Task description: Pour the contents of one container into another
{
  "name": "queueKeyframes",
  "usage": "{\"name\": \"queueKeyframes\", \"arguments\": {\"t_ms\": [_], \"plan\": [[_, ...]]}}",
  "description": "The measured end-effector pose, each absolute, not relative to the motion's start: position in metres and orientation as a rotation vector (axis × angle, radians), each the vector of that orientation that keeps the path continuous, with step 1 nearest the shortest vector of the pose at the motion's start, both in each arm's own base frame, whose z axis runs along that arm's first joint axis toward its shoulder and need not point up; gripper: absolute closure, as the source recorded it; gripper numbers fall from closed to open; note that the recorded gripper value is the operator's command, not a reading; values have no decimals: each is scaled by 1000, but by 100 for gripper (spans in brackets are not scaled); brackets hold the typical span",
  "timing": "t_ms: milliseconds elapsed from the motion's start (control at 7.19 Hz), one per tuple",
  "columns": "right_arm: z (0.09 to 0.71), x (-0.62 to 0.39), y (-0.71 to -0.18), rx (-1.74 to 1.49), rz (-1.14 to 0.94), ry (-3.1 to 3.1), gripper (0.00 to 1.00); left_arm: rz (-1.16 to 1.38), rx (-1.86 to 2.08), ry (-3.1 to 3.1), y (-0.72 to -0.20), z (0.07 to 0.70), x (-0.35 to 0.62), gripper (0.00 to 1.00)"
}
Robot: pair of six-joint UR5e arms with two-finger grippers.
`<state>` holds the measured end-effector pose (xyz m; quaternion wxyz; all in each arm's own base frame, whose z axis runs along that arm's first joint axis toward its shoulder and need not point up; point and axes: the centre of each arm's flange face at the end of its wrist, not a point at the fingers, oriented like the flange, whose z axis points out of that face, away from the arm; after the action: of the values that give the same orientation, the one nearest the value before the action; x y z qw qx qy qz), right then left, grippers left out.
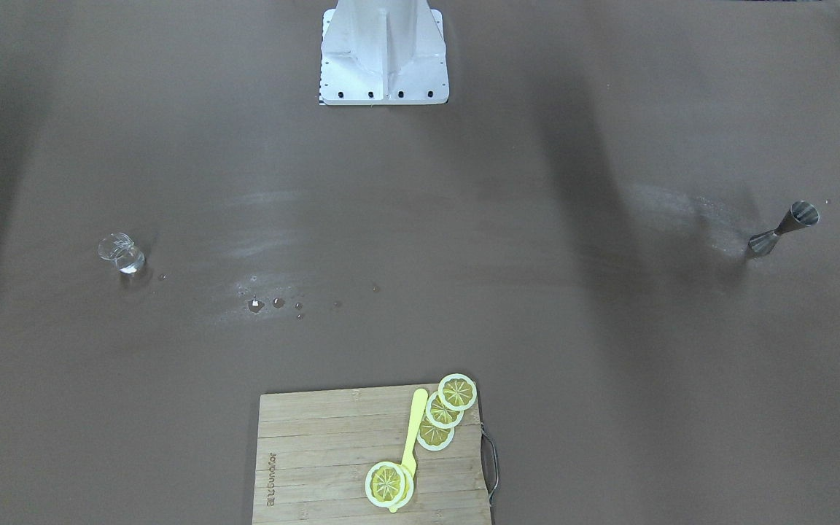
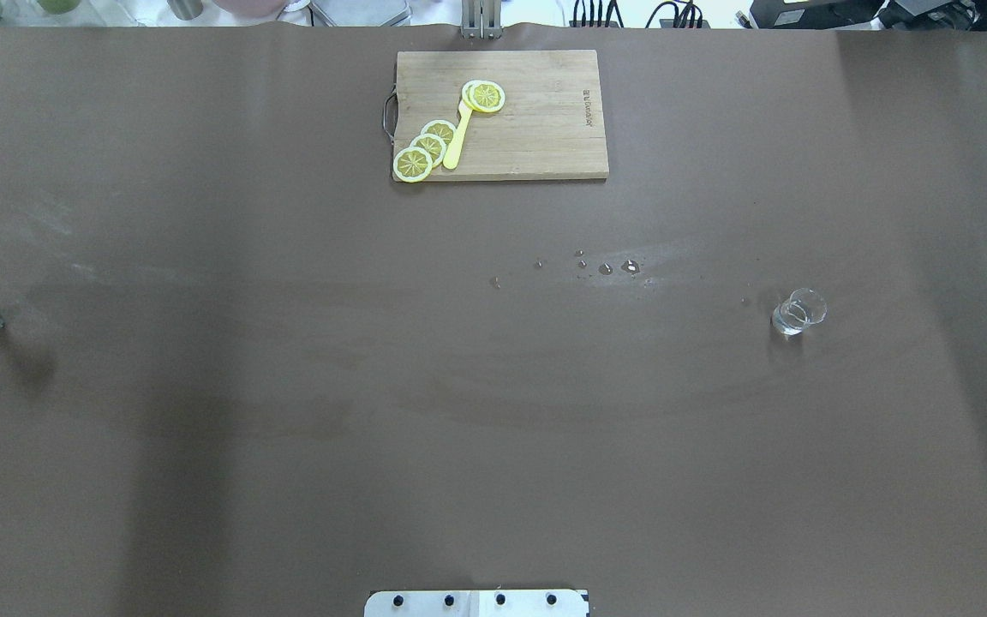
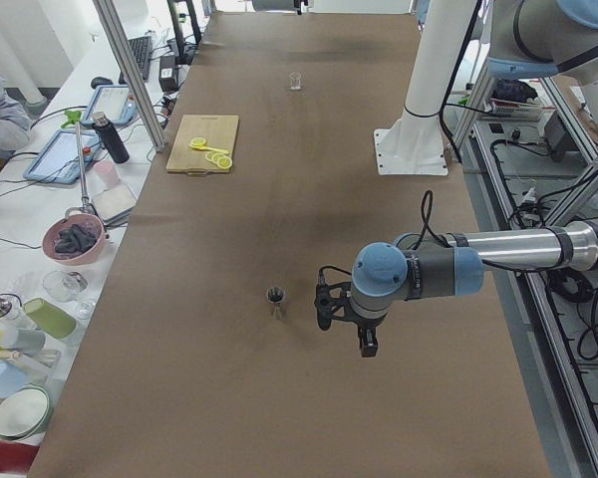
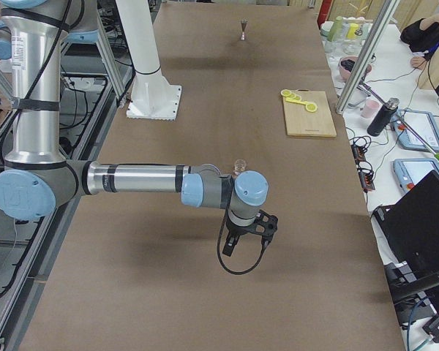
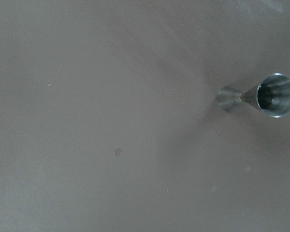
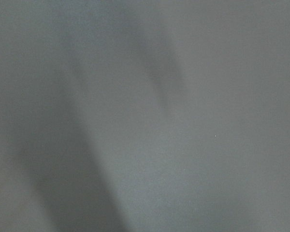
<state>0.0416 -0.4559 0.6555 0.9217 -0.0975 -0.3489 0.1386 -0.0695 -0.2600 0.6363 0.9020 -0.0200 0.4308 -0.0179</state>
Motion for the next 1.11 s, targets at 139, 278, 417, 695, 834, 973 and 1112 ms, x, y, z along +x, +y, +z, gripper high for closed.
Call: {"name": "queueKeyframes", "arguments": {"t_ms": [139,278,417,695,834,973,1112], "plan": [[654,42,-457,-197,283,-717,0,-12,-20,889,-259,638,-69,2],[652,41,-460,-192,282,-718,0,4,-5,886,-260,638,-69,2],[649,41,-461,-187,280,-718,0,11,4,886,-260,637,-68,2],[647,41,-462,-186,278,-719,0,13,9,889,-260,637,-68,2],[648,40,-461,-189,278,-718,0,13,9,889,-261,638,-69,2],[646,39,-460,-187,273,-719,0,12,5,889,-261,641,-69,2],[641,31,-461,-183,250,-720,0,9,-2,890,-261,645,-68,2]]}}
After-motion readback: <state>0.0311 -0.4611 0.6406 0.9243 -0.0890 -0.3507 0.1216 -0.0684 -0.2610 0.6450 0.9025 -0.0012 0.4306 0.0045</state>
